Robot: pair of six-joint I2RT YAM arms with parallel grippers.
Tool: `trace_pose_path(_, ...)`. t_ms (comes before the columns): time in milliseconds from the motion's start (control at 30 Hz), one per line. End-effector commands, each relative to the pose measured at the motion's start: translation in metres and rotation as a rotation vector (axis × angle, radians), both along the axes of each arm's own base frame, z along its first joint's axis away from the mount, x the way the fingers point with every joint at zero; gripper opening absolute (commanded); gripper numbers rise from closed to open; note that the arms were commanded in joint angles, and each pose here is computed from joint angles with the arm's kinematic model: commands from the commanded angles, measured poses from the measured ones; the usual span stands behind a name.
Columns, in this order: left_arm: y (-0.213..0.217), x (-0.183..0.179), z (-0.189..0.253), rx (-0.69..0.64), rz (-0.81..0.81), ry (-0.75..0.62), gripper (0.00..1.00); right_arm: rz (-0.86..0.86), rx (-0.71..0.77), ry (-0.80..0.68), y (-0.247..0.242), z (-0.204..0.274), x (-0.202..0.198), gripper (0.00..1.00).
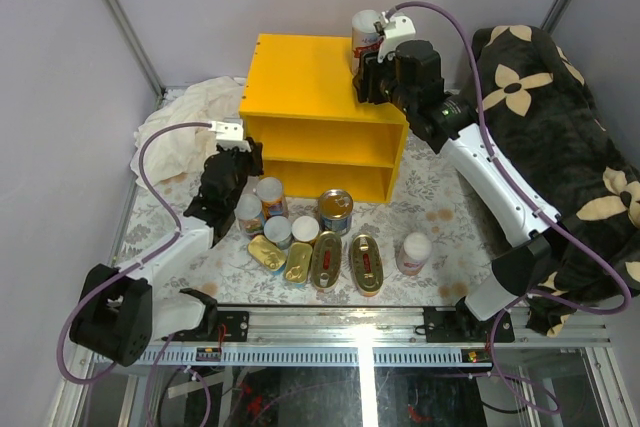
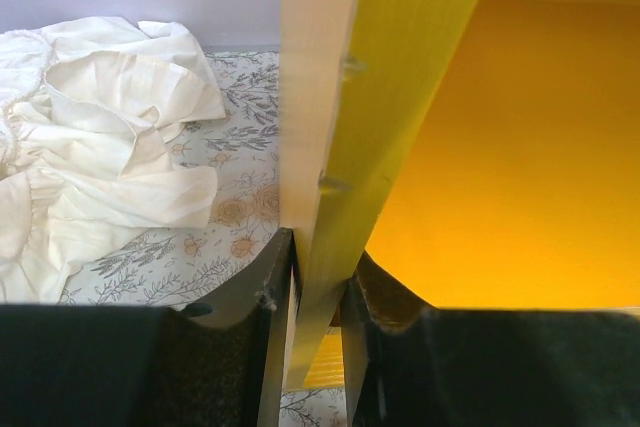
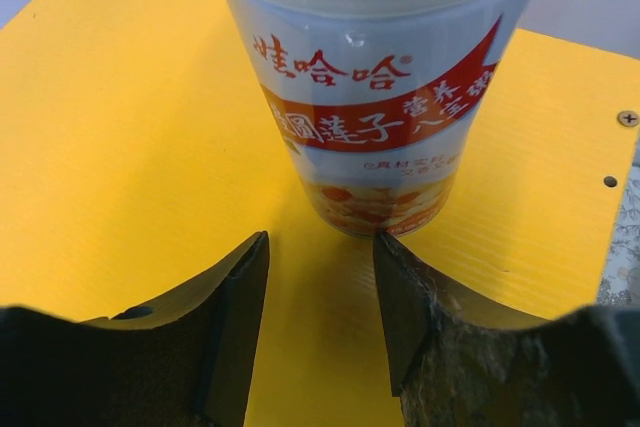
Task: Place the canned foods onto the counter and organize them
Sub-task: Adjust the counter at the center of the board.
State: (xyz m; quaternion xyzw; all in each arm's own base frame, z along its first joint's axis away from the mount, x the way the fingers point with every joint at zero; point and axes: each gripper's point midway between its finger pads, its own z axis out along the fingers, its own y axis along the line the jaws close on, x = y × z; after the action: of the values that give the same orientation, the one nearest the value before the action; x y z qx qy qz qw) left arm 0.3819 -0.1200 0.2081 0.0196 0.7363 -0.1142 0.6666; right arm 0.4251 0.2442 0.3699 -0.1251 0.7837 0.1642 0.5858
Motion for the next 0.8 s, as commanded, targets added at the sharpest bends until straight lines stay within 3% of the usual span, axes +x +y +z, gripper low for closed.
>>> trace_pose_path(0, -0.032, -0.016, 0.019, -0.083, -0.119, -0.047, 0.0, 0.039, 0.067, -0.053, 0.01, 0.02, -0.004, 0.52)
trace_pose_path(767, -0.059, -0.037, 0.018, -0.027, -0.145, -0.024, 0.0, 0.154, 0.063, -0.058, 0.053, 0.014, -0.027, 0.52)
